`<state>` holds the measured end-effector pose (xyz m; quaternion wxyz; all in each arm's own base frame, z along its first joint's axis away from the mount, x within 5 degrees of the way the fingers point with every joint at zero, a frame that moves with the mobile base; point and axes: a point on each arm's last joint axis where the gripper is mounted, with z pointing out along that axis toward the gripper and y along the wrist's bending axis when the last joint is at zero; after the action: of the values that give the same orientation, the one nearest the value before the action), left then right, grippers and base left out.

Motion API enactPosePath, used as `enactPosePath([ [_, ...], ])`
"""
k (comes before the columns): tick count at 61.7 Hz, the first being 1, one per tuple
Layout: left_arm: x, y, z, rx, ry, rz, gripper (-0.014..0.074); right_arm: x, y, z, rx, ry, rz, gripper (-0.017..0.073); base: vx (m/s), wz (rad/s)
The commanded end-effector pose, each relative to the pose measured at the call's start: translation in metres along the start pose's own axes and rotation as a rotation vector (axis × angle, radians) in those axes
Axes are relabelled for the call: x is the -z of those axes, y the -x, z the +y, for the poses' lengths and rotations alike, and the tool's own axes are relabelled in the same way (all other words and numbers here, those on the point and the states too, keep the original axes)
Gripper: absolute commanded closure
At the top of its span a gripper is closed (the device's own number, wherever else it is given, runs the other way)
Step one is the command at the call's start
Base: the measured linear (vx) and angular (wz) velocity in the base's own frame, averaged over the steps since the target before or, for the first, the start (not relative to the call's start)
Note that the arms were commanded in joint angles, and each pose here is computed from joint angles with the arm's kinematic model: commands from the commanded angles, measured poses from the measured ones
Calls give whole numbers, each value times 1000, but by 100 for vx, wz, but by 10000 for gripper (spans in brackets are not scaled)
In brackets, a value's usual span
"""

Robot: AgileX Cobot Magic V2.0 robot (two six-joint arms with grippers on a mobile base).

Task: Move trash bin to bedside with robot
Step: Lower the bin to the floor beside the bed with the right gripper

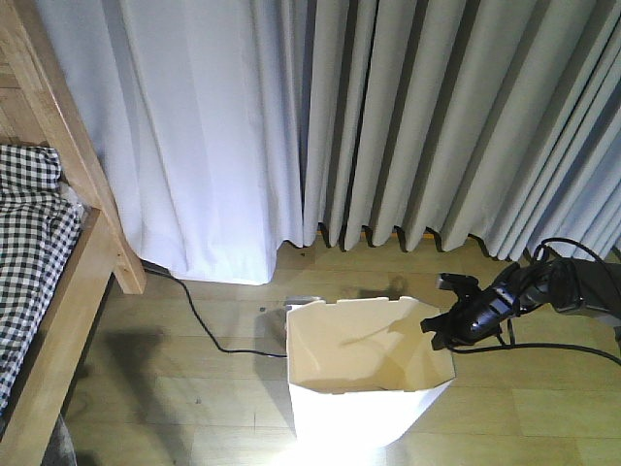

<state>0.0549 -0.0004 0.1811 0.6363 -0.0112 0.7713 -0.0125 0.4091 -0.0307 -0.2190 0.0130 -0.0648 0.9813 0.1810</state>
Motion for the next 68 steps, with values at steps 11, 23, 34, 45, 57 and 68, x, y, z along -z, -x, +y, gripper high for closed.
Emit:
enactPosePath([
  [11, 0, 1, 0, 7, -4, -65, 600, 26, 23, 9, -28, 53, -34, 531, 0, 0],
  [23, 0, 1, 0, 7, -4, -65, 600, 27, 24, 10, -25, 68, -22, 530, 0, 0],
  [34, 0, 1, 0, 7, -4, -65, 600, 27, 24, 9, -21, 61, -26, 524, 0, 0],
  [45, 0, 1, 0, 7, -4, -65, 600, 27, 24, 9, -21, 61, -26, 480, 0, 0],
  [57, 0, 1, 0, 7, -4, -65, 600, 27, 24, 9, -21, 61, -26, 333, 0, 0],
  [68, 0, 1, 0, 7, -4, -65, 600, 27, 24, 9, -21, 61, -26, 113, 0, 0],
])
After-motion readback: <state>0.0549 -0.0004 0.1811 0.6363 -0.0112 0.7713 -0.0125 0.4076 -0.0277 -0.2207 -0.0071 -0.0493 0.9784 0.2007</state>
